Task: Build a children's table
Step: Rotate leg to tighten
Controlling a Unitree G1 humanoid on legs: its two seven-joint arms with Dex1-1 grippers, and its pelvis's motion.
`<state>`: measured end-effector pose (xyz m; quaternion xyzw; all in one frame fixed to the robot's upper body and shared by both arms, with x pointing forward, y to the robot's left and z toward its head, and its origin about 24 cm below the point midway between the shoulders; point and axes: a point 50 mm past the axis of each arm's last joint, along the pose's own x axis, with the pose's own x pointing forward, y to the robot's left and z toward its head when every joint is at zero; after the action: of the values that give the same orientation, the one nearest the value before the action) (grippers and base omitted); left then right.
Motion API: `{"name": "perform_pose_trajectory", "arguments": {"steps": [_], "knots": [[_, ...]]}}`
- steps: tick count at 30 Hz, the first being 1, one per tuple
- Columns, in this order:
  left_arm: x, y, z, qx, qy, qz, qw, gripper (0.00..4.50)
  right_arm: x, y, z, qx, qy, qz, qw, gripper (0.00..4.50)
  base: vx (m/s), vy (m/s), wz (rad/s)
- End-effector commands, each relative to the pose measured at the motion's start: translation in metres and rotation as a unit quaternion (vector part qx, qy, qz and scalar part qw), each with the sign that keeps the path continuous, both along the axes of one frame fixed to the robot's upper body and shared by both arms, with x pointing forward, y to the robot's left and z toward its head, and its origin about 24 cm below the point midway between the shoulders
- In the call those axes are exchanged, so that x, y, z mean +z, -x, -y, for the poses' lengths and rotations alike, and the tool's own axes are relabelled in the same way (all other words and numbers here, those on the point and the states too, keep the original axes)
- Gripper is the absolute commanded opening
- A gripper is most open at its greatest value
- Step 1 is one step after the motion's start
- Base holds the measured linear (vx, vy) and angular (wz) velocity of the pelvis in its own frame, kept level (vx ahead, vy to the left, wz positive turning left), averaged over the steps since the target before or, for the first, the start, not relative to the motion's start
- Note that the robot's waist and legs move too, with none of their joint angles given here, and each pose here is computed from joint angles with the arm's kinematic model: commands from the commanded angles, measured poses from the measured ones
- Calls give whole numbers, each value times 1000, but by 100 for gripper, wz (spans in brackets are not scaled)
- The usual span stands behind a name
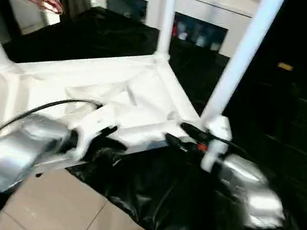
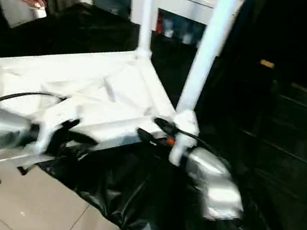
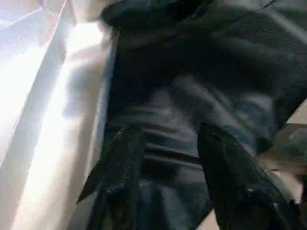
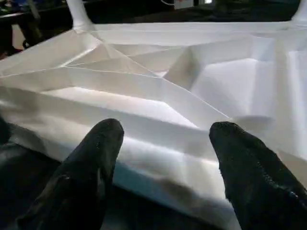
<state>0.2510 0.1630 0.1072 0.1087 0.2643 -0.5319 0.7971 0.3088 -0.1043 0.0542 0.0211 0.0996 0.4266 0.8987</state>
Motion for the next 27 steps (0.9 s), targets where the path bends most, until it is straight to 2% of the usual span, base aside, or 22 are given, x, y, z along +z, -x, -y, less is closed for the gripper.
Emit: {"name": "perform_pose_trajectory", "arguments": {"steps": [1,2,8,9,10,13,15,19,20,23,24,25,27], "knots": [[7,7,-3,2,0,-3,1000,233,-2,-7,-6,-23,9,3,1000,327,0,0,0],[7,10,-5,5,-4,-8,1000,240,-3,-10,-11,-37,10,1,999,327,0,0,0],[7,10,-5,5,-4,-8,1000,240,-3,-10,-11,-37,10,1,999,327,0,0,0],[7,10,-5,5,-4,-8,1000,258,-3,-10,-11,-37,10,1,999,327,0,0,0],[-1,20,-17,23,-45,-29,998,258,-1,-27,-22,-107,-4,-2,994,327,0,0,0],[-14,36,-32,41,-102,-60,992,278,2,-46,-28,-218,-21,-16,976,327,0,0,0],[-15,38,-32,42,-107,-65,991,296,2,-49,-26,-236,-21,-17,971,327,0,0,0],[-15,43,-29,40,-118,-76,989,319,1,-57,-14,-312,-8,-21,950,327,0,0,0],[-15,42,-29,43,-117,-70,990,343,1,-58,-12,-319,-9,-23,947,327,0,0,0],[-17,38,-29,63,-125,-43,989,360,1,-63,-7,-346,-5,-18,938,327,0,0,0],[-17,38,-29,63,-125,-43,989,360,1,-63,-7,-346,-5,-18,938,327,0,0,0],[-18,36,-30,69,-133,-36,988,382,1,-65,-2,-367,-4,-18,930,327,0,0,0],[-19,36,-30,70,-137,-36,987,399,1,-67,3,-381,-3,-18,924,327,0,0,0]]}}
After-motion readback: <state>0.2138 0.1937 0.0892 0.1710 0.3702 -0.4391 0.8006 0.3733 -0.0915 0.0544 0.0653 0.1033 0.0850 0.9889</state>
